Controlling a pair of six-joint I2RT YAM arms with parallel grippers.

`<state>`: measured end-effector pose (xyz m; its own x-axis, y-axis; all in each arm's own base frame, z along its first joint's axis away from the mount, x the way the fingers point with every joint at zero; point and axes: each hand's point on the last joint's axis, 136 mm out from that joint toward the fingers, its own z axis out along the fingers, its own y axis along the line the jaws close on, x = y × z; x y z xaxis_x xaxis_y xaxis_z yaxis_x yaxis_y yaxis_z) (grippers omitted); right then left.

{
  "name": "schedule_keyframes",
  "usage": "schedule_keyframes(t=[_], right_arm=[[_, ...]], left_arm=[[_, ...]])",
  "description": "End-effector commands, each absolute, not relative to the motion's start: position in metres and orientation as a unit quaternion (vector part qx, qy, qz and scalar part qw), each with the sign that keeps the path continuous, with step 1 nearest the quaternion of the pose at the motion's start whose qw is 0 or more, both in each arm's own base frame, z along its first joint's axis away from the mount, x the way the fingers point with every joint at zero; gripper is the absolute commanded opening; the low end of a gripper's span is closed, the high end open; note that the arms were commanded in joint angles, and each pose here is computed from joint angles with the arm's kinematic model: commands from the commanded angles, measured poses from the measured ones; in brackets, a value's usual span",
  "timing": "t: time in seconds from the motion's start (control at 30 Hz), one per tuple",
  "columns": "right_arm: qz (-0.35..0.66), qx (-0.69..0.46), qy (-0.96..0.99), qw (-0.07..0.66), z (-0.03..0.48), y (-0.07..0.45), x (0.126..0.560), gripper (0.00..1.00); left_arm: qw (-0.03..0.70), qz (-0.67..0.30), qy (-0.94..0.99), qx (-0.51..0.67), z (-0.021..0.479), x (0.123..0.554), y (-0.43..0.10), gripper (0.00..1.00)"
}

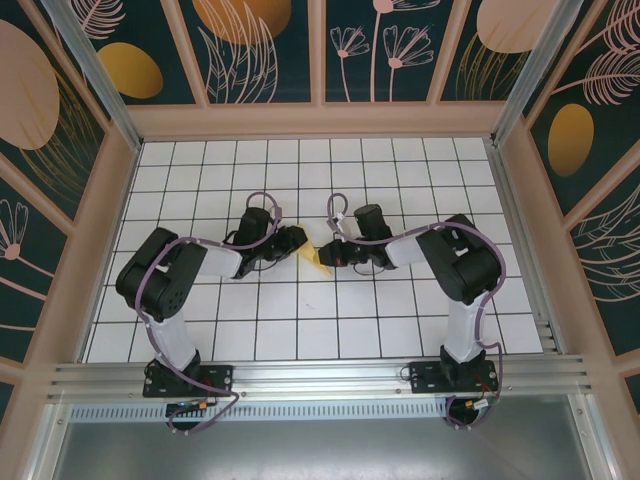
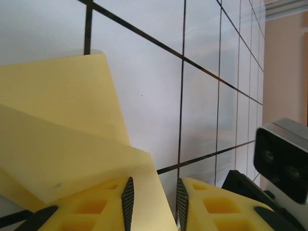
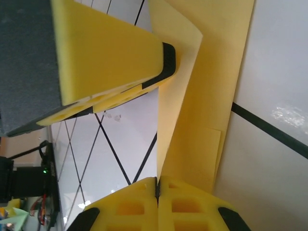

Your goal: Fold a paper plane with a square sheet of paper (pick it up from the middle)

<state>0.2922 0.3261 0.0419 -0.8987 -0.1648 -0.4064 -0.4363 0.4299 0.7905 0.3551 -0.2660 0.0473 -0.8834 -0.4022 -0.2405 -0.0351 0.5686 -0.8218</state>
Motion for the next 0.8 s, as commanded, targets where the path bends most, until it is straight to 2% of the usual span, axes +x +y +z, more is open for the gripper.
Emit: schedule_keyframes(t=[0.0,0.77], right_arm=[[0.521,-0.15,0.831,0.12,0.042,0.321,0.298,0.0],[0.527,-0.095,0.842,0.059,0.022,0.317,0.299,0.0]], left_arm=[[0.23,-0.474,0.844,-0.101,0.071,0.356,-0.272,0.32],[0.206,-0.49,0.842,-0.094,0.057,0.345,-0.277,0.33]])
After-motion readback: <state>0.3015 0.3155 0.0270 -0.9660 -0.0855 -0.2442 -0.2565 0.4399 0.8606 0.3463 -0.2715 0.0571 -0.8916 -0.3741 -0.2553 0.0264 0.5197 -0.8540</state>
